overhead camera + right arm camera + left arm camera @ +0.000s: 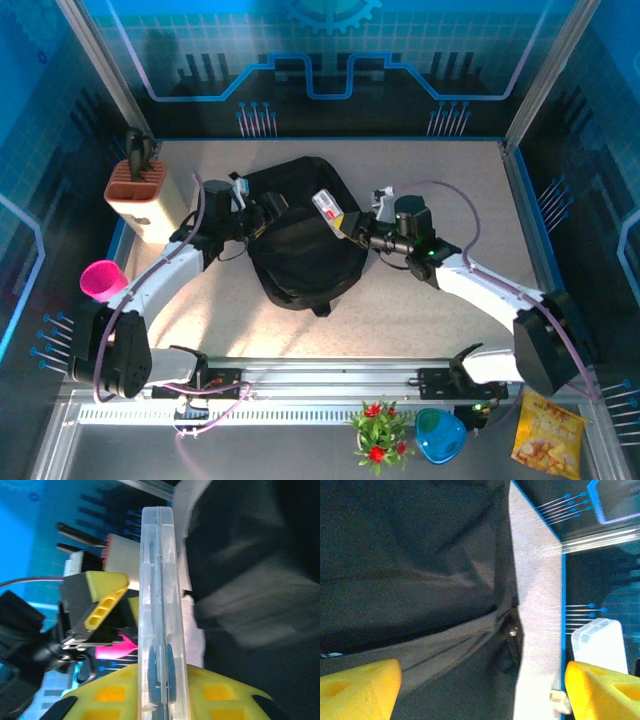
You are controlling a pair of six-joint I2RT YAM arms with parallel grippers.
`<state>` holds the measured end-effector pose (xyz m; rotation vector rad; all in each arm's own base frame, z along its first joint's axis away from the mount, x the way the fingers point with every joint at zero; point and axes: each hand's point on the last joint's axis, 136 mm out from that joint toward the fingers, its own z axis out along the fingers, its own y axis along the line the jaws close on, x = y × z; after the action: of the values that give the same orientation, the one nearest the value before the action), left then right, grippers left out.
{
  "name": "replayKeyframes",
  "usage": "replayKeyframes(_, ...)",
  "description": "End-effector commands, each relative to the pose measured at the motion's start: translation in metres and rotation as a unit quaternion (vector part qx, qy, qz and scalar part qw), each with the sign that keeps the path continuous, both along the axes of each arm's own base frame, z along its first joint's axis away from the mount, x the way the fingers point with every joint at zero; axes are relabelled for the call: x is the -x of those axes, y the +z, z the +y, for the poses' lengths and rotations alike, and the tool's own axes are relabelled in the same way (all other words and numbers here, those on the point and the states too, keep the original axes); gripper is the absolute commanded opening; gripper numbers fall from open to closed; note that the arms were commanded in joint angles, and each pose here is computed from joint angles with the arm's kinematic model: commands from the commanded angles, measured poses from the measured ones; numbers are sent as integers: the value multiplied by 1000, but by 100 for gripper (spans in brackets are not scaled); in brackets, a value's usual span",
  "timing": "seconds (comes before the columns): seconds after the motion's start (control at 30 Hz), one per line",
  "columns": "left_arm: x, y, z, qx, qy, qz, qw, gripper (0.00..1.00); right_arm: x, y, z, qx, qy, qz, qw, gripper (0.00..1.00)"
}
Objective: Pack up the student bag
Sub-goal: Rotate the student bag at the center of the table.
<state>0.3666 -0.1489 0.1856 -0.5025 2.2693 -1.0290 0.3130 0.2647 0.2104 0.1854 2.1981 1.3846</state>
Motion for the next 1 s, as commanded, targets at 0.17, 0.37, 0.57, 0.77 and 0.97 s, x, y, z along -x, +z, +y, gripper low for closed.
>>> replayKeyframes(0.17, -11, -23, 0, -96, -58, 12, 994, 84, 29, -67, -50, 165, -13, 90, 982, 16)
replayKeyframes(0.37, -26, -41, -16, -120, -91, 13, 988, 82, 26, -92, -60, 195, -13, 121, 973, 16)
replayKeyframes(0.57, -31, -56, -39, -144, -140, 13, 980, 80, 8, -116, -78, 229, -29, 134, 964, 16)
replayKeyframes(0.77, -19, -60, -68, -131, -168, 26, 977, 73, -20, -131, -102, 264, -58, 138, 953, 16)
replayKeyframes(0.97, 2, -55, -108, -116, -210, 11, 971, 67, -47, -129, -115, 272, -78, 128, 951, 15)
